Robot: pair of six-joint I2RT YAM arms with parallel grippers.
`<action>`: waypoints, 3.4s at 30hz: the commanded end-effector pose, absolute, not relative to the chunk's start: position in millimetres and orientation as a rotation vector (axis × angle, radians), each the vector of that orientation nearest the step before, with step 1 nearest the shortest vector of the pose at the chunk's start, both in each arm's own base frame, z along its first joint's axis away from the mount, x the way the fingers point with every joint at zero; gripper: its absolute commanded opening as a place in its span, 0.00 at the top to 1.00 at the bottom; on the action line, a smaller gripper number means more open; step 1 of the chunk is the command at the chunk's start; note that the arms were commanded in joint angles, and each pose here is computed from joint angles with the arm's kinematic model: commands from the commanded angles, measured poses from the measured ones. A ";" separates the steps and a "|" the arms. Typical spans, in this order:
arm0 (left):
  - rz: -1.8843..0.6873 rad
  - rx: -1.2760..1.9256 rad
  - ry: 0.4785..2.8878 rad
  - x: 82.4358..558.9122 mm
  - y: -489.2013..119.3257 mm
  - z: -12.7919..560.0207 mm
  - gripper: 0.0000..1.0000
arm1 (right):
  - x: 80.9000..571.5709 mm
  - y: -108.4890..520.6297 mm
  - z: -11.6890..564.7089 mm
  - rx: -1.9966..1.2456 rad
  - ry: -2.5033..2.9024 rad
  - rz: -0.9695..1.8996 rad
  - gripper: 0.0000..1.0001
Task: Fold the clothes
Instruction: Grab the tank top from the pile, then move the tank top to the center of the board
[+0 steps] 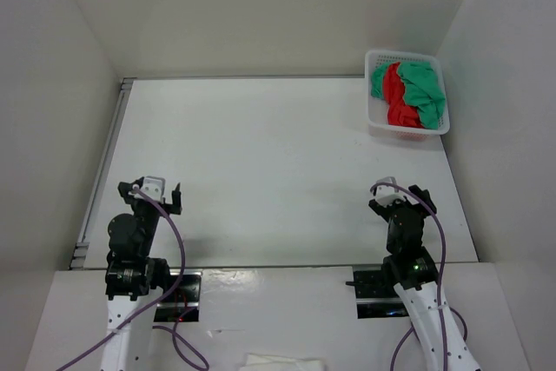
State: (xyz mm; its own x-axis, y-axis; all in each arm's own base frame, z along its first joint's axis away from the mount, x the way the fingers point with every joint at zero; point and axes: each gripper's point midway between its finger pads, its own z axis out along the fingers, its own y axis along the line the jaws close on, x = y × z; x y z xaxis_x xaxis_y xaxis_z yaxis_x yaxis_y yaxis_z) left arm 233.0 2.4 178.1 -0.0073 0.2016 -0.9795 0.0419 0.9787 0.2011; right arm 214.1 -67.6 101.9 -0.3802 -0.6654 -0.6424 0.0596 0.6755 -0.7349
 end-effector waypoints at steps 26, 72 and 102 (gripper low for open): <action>0.437 0.144 1.893 282.6 55.1 360.7 0.00 | 270.5 -73.9 336.1 -0.040 1.818 -0.715 0.02; 0.069 0.135 2.186 354.5 8.6 216.6 0.00 | 593.7 -154.2 167.5 -0.003 2.359 -0.143 1.00; 0.086 0.169 2.098 321.7 6.3 235.0 0.00 | 397.3 120.8 586.4 -0.482 1.424 0.094 1.00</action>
State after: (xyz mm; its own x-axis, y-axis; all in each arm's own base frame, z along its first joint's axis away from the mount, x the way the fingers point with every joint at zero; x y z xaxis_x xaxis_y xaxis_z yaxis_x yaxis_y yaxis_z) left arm 321.5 9.2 225.6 -0.5388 0.1477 -0.8294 0.0753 0.9890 0.1273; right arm 403.2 95.4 565.5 0.0721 -0.2237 -0.9720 -0.3396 0.9108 -0.2348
